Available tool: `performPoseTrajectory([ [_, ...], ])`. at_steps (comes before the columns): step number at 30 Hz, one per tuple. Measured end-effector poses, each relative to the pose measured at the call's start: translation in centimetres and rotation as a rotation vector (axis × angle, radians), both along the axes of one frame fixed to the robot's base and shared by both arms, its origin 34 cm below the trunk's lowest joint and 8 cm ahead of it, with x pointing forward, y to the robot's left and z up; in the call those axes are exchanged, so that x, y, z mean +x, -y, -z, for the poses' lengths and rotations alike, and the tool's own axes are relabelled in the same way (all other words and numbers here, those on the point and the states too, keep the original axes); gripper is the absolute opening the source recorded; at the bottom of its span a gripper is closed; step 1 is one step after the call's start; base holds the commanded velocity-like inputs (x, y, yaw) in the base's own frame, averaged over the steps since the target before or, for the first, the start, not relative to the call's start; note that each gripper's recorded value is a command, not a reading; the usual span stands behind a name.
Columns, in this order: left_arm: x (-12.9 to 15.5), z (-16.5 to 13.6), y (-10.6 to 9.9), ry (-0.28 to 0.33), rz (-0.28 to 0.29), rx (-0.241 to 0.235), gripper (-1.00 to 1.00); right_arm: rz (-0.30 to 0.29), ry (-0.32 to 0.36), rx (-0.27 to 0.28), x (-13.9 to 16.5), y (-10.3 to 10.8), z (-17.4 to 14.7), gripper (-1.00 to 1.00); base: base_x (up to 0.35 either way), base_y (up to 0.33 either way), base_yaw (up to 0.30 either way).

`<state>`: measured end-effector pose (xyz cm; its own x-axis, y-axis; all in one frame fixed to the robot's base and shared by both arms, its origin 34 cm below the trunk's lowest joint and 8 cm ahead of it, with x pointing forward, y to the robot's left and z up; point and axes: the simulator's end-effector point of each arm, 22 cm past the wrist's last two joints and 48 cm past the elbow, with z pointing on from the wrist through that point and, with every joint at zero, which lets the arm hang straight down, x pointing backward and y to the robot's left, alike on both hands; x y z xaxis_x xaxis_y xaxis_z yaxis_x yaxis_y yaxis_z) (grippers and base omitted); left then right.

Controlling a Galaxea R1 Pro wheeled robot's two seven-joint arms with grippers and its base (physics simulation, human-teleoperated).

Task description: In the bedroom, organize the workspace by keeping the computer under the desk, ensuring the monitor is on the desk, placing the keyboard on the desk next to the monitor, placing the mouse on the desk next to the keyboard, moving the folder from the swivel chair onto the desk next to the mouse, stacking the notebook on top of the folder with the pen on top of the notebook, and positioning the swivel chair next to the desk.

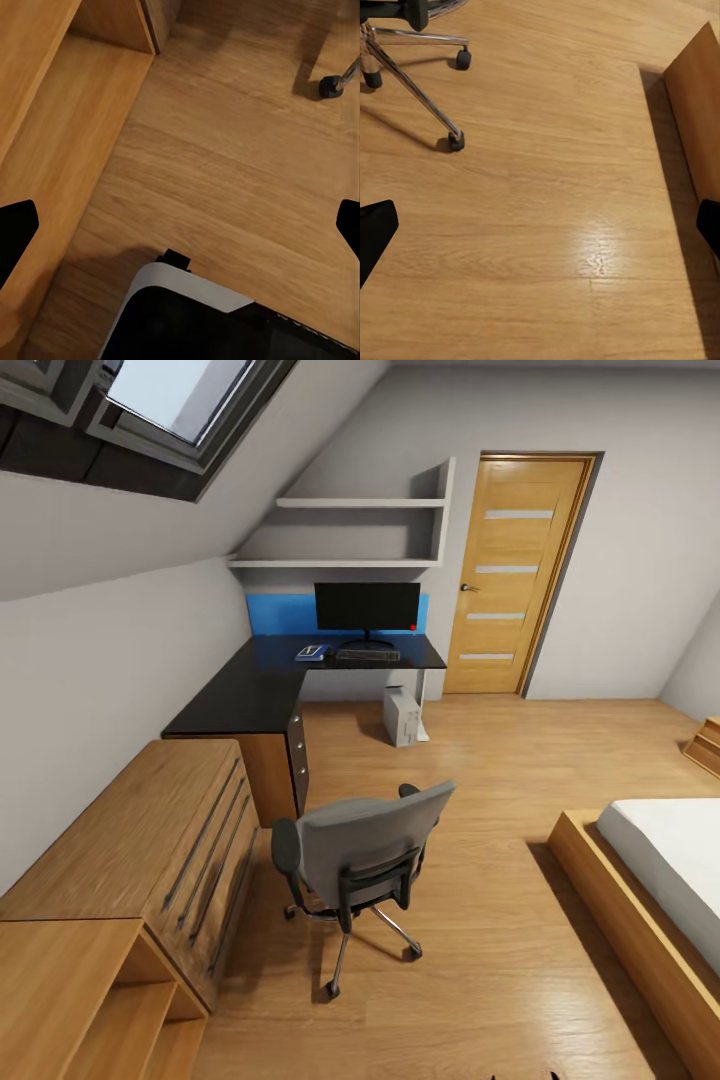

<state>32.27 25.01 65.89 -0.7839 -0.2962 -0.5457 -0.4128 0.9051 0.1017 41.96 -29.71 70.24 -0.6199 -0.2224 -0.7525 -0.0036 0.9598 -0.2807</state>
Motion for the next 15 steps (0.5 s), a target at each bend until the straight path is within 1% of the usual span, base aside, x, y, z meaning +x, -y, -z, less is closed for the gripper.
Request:
performPoseTrajectory([
  [1,0.0,0.0,0.1,0.0,0.001,-0.001,1.0,0.0,0.0,0.0,0.0,0.0,0.0,1.0,0.0,0.0,0.0],
  [2,0.1,0.0,0.8,0.004,0.008,-0.015,1.0,0.001,0.0,-0.001,0.0,0.1,0.0,1.0,0.0,0.0,0.0],
  [6,0.4,0.0,1.6,0.013,0.025,-0.042,1.0,0.0,0.001,0.0,0.0,0.1,0.0,1.0,0.0,0.0,0.0],
  [9,0.8,0.1,2.5,0.028,0.048,-0.075,1.0,0.0,0.005,0.001,0.1,0.0,-0.1,1.0,0.0,0.0,0.0],
  [15,1.1,0.0,3.1,0.039,0.06,-0.095,1.0,-0.002,0.006,0.001,0.1,0.0,-0.1,1.0,0.0,0.0,0.0],
])
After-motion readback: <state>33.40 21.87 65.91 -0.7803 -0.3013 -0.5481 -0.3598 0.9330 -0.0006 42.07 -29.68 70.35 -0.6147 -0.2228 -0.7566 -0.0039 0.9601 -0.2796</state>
